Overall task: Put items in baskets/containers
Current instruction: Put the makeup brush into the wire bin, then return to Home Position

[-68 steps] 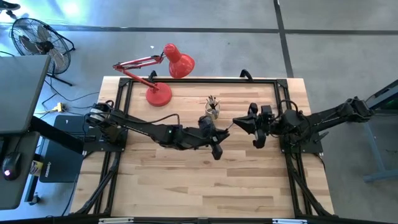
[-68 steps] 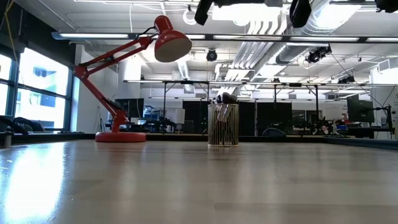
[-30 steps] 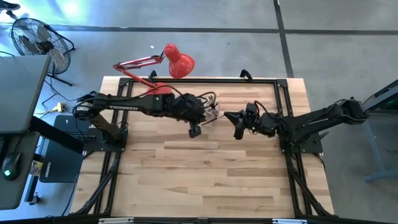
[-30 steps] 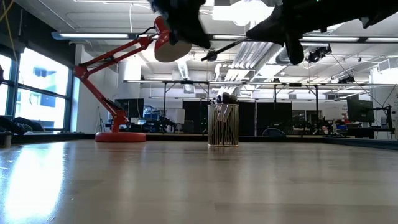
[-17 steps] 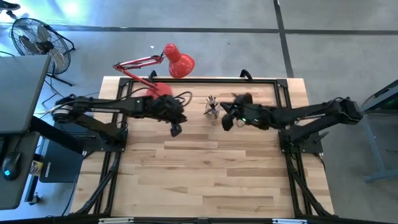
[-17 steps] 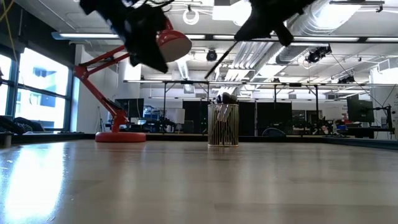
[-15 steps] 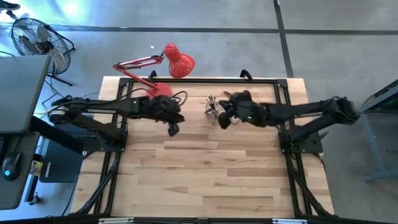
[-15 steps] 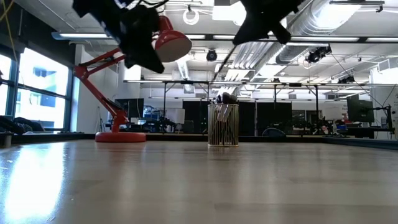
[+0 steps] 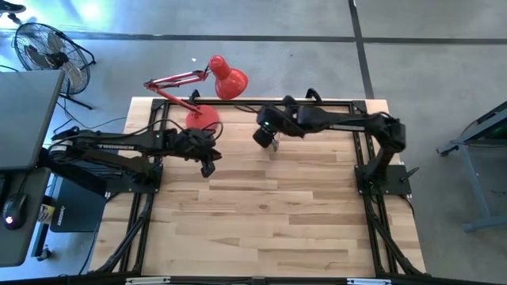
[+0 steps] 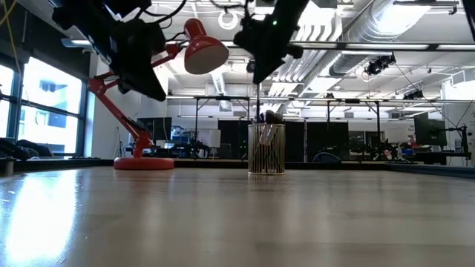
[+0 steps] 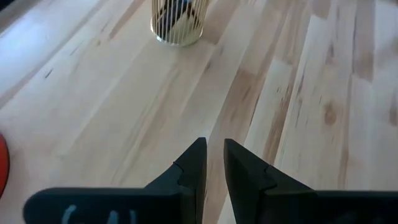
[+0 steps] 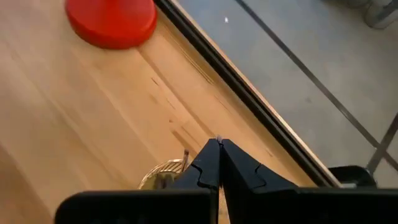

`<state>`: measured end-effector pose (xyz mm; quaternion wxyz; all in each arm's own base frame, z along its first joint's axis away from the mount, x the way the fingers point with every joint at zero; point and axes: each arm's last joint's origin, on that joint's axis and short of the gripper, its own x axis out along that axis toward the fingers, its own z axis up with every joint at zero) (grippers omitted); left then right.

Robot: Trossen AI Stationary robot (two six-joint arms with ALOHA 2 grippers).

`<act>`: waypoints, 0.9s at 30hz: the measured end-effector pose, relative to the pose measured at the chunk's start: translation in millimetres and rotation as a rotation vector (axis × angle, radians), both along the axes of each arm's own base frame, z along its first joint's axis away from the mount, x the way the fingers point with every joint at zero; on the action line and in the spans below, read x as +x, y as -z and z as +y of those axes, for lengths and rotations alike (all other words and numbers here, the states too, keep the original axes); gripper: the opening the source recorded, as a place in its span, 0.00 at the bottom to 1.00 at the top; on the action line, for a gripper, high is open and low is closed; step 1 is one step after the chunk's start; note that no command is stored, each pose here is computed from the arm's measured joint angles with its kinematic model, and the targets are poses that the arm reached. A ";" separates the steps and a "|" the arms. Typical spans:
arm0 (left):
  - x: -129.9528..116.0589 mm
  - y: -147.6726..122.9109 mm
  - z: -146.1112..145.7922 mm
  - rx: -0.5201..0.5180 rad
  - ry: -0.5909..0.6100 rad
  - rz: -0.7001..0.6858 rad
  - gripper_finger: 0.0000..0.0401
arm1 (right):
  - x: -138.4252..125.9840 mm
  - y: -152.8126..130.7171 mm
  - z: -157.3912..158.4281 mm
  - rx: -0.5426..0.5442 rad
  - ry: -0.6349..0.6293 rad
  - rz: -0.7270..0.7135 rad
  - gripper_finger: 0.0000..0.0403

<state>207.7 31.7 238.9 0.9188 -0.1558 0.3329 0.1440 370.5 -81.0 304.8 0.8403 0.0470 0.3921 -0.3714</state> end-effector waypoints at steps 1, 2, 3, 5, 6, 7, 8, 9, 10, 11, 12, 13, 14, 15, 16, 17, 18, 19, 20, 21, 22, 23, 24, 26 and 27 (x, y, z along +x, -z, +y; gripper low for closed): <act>-0.7 -0.5 -0.1 -0.001 -0.002 -0.006 0.13 | 4.5 2.4 -4.0 0.005 -0.006 0.019 0.00; -1.7 -0.5 -0.3 -0.001 -0.002 -0.008 0.13 | 8.9 5.8 -7.6 0.009 -0.015 0.036 0.00; -2.9 0.7 -0.4 -0.002 -0.002 -0.001 0.13 | 12.8 11.0 -10.8 0.013 -0.021 0.055 0.00; -3.7 3.5 -0.5 -0.004 -0.001 0.012 0.13 | 18.6 23.1 -15.5 0.041 -0.023 0.080 0.00; -3.9 4.2 -0.6 -0.005 -0.001 0.017 0.13 | 20.5 30.1 -17.2 0.064 -0.022 0.087 0.00; -4.0 4.3 -0.8 -0.009 0.003 0.017 0.13 | 21.8 37.4 -19.3 0.090 -0.014 0.094 0.00; -4.1 4.3 -1.0 -0.013 0.009 0.017 0.13 | 22.3 43.9 -20.8 0.112 -0.003 0.099 0.00; -4.5 4.8 -1.2 -0.018 0.013 0.024 0.13 | 22.8 50.4 -21.5 0.128 0.002 0.104 0.00; -5.2 5.6 -1.3 -0.018 0.015 0.035 0.13 | 23.0 56.0 -21.8 0.134 0.008 0.104 0.00; -5.7 6.2 -1.4 -0.018 0.018 0.044 0.13 | 22.6 61.9 -21.6 0.137 0.011 0.100 0.00; -6.1 6.6 -1.5 -0.017 0.019 0.049 0.13 | 22.1 68.5 -21.0 0.140 0.012 0.096 0.00; -6.4 6.8 -1.5 -0.017 0.019 0.053 0.13 | 22.5 73.3 -20.0 0.138 0.013 0.083 0.00; -6.6 7.1 -1.5 -0.017 0.019 0.057 0.13 | 22.2 76.9 -19.3 0.156 0.011 0.064 0.00; -6.8 7.3 -1.6 -0.017 0.019 0.060 0.13 | 21.1 80.7 -18.4 0.177 0.006 0.057 0.00; -6.8 7.3 -1.5 -0.016 0.019 0.060 0.13 | 20.3 83.3 -17.8 0.192 0.000 0.056 0.00; -6.7 7.2 -1.5 -0.015 0.019 0.059 0.13 | 20.1 84.9 -17.5 0.204 -0.006 0.050 0.00; -6.7 7.2 -1.5 -0.015 0.019 0.059 0.13 | 19.7 85.8 -17.3 0.211 -0.002 0.046 0.00; -6.7 7.2 -1.5 -0.015 0.019 0.059 0.13 | 19.5 85.6 -17.3 0.214 0.010 0.039 0.01; -6.7 7.2 -1.5 -0.015 0.019 0.059 0.13 | 19.0 84.4 -17.3 0.217 0.020 0.030 0.02; -6.7 7.2 -1.5 -0.015 0.019 0.059 0.13 | 18.9 84.3 -17.0 0.222 0.025 0.026 0.04; -6.7 7.2 -1.5 -0.015 0.019 0.059 0.13 | 18.5 83.1 -16.9 0.224 0.024 0.022 0.06; -6.6 7.1 -1.5 -0.015 0.019 0.057 0.13 | 17.6 81.3 -16.5 0.226 0.020 0.018 0.08; -6.6 7.1 -1.5 -0.015 0.019 0.057 0.13 | 17.2 80.5 -16.2 0.227 0.015 0.019 0.10; -6.4 6.9 -1.5 -0.014 0.019 0.054 0.13 | 15.2 74.8 -15.6 0.224 0.011 0.006 0.15; -6.3 6.9 -1.5 -0.015 0.018 0.054 0.13 | 14.5 72.6 -15.4 0.219 0.012 0.001 0.17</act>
